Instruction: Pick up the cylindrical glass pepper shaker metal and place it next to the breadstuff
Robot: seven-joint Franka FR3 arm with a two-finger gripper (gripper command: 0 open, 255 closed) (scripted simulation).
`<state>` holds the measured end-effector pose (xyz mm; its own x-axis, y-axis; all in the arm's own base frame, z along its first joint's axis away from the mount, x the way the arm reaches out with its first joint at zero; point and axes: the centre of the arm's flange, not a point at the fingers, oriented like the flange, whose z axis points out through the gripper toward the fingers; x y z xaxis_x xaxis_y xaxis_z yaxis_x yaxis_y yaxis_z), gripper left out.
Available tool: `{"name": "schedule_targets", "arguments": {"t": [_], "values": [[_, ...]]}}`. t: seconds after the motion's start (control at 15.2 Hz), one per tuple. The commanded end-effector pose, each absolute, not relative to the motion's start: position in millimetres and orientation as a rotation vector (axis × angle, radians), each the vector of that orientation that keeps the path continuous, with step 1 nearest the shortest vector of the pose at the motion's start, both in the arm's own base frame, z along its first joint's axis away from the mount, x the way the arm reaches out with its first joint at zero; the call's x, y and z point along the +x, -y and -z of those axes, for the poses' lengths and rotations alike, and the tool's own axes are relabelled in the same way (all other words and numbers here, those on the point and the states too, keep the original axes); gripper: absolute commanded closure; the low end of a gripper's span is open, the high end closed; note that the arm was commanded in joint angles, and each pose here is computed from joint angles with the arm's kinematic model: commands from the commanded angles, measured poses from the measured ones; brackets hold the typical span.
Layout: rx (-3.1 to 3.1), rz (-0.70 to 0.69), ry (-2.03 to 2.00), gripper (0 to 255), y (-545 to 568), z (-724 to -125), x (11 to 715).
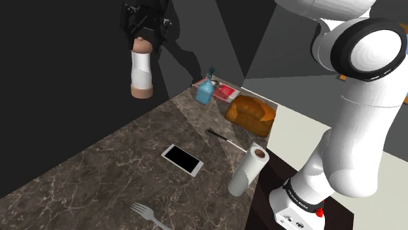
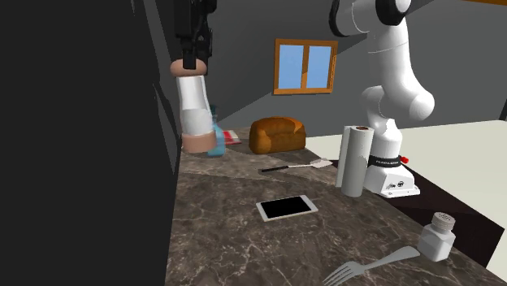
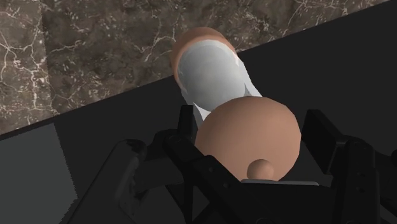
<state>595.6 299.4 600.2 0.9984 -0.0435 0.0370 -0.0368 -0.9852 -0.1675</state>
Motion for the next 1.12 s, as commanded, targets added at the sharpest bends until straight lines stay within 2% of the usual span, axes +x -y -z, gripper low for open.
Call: {"name": "schedule_targets", "arguments": {"t": [0.0,0.59,1.06], "values": [[-2.973,0.06,-0.06,255,-298.1,-610.7,593.9],[-2.973,0.06,-0.06,255,-298.1,-655.9,593.9],[-2.973,0.06,-0.06,255,-206.3,-651.6,585.0]]}}
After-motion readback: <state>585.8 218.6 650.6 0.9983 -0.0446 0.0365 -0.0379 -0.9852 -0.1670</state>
